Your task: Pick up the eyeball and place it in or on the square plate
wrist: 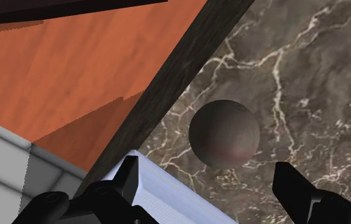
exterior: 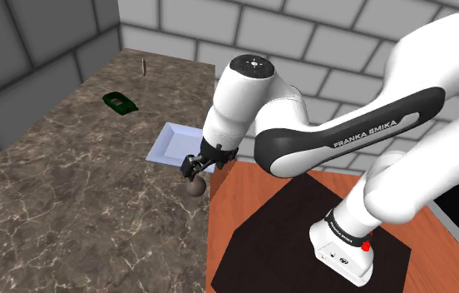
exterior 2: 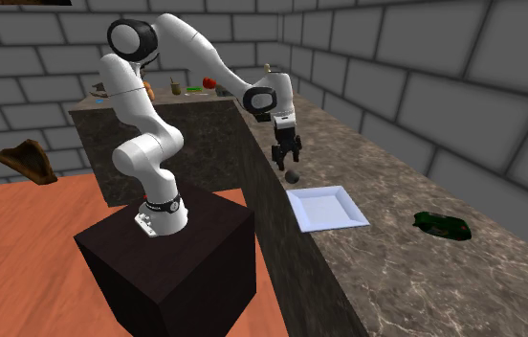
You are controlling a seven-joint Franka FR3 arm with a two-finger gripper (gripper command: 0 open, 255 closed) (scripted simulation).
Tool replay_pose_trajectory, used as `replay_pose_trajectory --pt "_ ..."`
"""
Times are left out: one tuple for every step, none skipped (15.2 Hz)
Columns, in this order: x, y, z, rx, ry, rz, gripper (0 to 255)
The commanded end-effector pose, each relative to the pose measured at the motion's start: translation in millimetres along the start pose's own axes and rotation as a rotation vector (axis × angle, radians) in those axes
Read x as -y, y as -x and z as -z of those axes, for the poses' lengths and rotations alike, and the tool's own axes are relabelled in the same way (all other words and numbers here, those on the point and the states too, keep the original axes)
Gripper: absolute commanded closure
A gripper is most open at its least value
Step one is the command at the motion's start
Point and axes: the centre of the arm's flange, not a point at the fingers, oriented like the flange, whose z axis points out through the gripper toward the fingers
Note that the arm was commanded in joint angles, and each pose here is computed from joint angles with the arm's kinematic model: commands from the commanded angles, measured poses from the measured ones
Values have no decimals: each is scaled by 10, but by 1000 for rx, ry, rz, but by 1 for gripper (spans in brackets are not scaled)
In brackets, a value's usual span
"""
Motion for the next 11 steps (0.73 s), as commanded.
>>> replay_pose_trajectory --pt "164 38 -123 -4 -5 -1 0" --pt "164 38 -176 -4 -5 -1 0" --pt "165 38 -228 -4 -5 -1 0" --pt "165 37 -281 -4 -5 -1 0" --pt "165 37 -334 -4 -5 -1 0" --pt "165 37 -387 -4 -5 -1 0" --pt "166 37 -440 -4 -5 -1 0" --pt "166 37 -492 -4 -5 -1 0" --pt "166 37 -523 -4 -5 -1 0" --pt "166 37 -523 -4 -5 -1 0" --pt "166 37 -523 -4 -5 -1 0"
